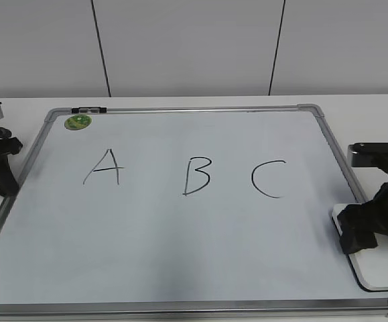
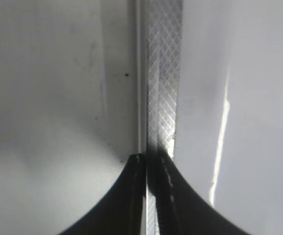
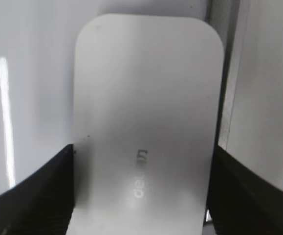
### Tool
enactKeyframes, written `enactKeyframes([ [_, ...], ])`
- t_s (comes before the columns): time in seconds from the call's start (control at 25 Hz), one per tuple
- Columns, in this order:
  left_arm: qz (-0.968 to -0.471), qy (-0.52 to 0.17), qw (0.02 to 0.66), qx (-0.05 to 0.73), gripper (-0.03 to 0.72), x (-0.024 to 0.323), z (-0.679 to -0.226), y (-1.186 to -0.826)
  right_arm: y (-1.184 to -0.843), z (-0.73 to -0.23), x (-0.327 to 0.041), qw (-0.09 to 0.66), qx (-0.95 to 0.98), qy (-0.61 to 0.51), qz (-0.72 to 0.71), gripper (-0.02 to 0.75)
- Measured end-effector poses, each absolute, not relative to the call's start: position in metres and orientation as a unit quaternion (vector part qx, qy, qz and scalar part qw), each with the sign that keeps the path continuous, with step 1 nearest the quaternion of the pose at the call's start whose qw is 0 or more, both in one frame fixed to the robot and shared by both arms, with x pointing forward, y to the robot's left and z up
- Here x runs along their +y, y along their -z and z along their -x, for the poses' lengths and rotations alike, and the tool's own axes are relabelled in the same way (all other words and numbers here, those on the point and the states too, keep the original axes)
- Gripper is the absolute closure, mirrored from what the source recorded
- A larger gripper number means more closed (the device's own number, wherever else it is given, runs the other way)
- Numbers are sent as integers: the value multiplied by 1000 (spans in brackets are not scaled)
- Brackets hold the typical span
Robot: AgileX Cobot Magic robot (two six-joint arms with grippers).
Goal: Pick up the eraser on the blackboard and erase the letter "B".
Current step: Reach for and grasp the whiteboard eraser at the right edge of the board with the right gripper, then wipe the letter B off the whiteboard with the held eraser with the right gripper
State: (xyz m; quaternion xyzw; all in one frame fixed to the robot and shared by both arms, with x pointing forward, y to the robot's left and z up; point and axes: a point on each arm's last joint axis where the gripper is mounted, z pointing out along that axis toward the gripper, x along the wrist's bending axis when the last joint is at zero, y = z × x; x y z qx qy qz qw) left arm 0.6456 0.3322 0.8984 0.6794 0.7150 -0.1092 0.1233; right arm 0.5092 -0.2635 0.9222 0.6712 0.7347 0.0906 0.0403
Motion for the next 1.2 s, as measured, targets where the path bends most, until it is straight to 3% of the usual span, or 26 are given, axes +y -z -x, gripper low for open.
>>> enactKeyframes([
  [0.04,-679,109,123,715,659,332,-646,-898,-922,-510,-263,42,734,-92,-672,181],
  [0.56,-679,109,123,715,659,332,-646,-898,-927,-519,-262,34,736,-82,-671,195],
  [0.88,-679,109,123,715,659,332,-646,-898,-962,-539,-257,24,745,-81,-662,197],
  [1.0,-679,109,123,715,659,332,-646,-898,-975,-545,-246,29,761,-85,-642,197],
  [1.2,-679,110,123,715,659,332,-646,-898,-1003,-556,-189,47,813,-121,-567,197],
])
